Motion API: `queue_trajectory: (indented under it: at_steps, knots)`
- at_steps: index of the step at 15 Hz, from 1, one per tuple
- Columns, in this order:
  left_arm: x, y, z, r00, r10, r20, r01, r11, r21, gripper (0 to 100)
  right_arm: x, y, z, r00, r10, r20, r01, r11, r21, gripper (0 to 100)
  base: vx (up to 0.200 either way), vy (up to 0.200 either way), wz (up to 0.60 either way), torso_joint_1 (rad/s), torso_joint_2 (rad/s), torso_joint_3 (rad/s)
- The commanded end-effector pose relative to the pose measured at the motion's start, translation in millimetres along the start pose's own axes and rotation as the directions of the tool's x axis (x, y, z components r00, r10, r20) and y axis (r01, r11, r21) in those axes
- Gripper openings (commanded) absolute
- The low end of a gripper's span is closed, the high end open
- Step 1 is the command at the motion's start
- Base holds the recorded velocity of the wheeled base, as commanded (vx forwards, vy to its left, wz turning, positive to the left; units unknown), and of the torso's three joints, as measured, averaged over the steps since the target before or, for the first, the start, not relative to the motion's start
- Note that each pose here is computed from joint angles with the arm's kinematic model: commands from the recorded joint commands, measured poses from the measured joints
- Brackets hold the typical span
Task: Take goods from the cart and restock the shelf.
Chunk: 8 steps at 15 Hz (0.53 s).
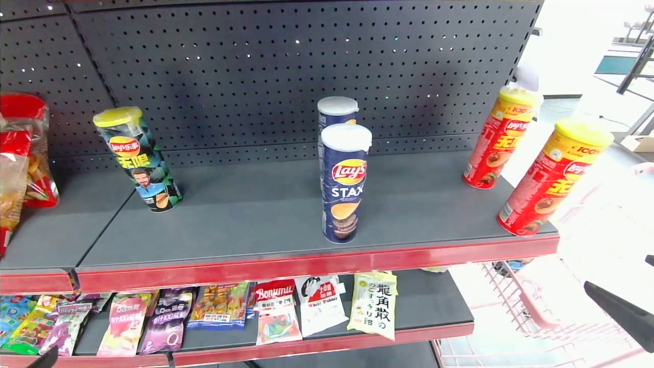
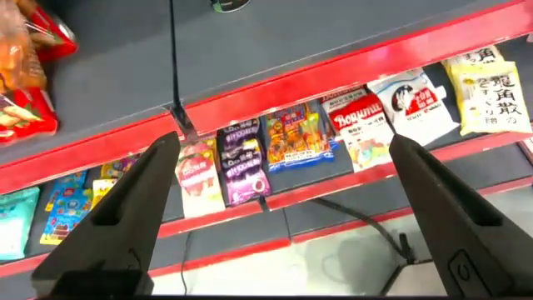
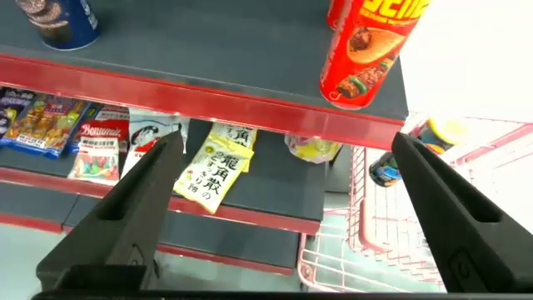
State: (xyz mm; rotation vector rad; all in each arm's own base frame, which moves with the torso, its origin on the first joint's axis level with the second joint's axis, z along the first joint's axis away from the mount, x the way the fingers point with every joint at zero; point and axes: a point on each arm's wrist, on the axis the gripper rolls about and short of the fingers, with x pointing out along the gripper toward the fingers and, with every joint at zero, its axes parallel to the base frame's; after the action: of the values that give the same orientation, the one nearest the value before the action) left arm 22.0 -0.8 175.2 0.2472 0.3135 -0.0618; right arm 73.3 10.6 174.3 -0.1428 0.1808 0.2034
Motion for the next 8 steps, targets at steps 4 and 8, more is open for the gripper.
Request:
queue_trajectory:
  at_steps: [4,8]
  knots:
    - [-2.5,0.7,-1.1,1.0,0.002,0.014,-0.002,1.0,-0.003,100,0.8,0.0,-0.1,1.0,0.001,-0.004,-0.001,1.0,-0.012,100,0.0,-0.2,0.0,0.012,0.01,-0.002]
    - [-4.2,1.3,-1.6,1.0,0.005,0.024,-0.005,1.0,-0.001,100,0.8,0.0,-0.1,1.0,0.001,-0.004,-0.001,1.0,-0.012,100,0.0,-0.2,0.0,0.002,0.0,-0.002]
